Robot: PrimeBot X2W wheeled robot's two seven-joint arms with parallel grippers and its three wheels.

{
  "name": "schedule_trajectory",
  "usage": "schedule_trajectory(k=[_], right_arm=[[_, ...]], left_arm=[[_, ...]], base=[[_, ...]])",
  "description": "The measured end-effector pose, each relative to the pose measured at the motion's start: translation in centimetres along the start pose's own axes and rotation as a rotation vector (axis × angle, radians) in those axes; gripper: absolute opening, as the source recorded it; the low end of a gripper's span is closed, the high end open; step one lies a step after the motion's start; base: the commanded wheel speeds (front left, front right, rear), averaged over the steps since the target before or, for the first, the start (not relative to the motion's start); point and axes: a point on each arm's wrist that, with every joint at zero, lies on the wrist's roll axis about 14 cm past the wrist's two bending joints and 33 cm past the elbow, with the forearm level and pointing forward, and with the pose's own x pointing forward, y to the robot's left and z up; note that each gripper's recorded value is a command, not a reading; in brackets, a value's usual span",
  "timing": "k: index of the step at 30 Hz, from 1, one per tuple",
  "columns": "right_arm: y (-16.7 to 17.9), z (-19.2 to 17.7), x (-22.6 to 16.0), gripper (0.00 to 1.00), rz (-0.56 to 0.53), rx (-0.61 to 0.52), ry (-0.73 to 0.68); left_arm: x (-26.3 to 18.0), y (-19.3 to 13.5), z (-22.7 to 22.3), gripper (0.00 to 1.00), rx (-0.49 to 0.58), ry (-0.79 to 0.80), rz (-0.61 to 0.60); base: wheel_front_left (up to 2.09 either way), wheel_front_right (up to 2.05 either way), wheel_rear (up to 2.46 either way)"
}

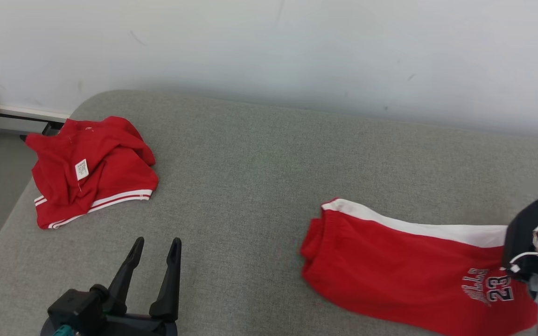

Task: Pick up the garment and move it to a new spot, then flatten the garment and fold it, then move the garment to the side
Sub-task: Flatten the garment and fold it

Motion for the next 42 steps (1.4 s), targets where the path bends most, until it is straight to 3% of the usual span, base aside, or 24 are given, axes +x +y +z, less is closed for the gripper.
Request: schedule_trajectory(k=[5, 9, 16, 25, 42], right_arm=[[-2.7, 1.7, -2.3, 0.00, -0.092, 0.023, -0.047], [-2.5, 2.9, -3.9, 0.00, -0.095, 0.017, -0.072], [2.6, 3.5, -5.1, 0.00, 0.025, -0.115, -0.066], [11.2, 1.3, -5.4, 0.00, 0.234, -0.347, -0.022], [18.1, -0.2, -4.2, 0.00, 0.375, -0.491, 0.011]], left_arm=[[-0.2, 0.1, 0.0, 1.00, 0.000, 0.001, 0.003], [-0.4, 0.1, 0.0, 1.00, -0.001, 0.004, 0.002], [-0.7, 0.0, 0.1, 1.00, -0.001, -0.001, 0.001], [-1.3, 0.2, 0.0, 1.00, -0.011, 0.000, 0.013], [-2.4, 0.9, 0.2, 1.00, -0.016, -0.003, 0.044]], base=[[0.00, 0.00, 0.00], [0.00, 0.00, 0.00], [0.00, 0.00, 0.00], [0.00, 0.00, 0.00], [0.00, 0.00, 0.00]])
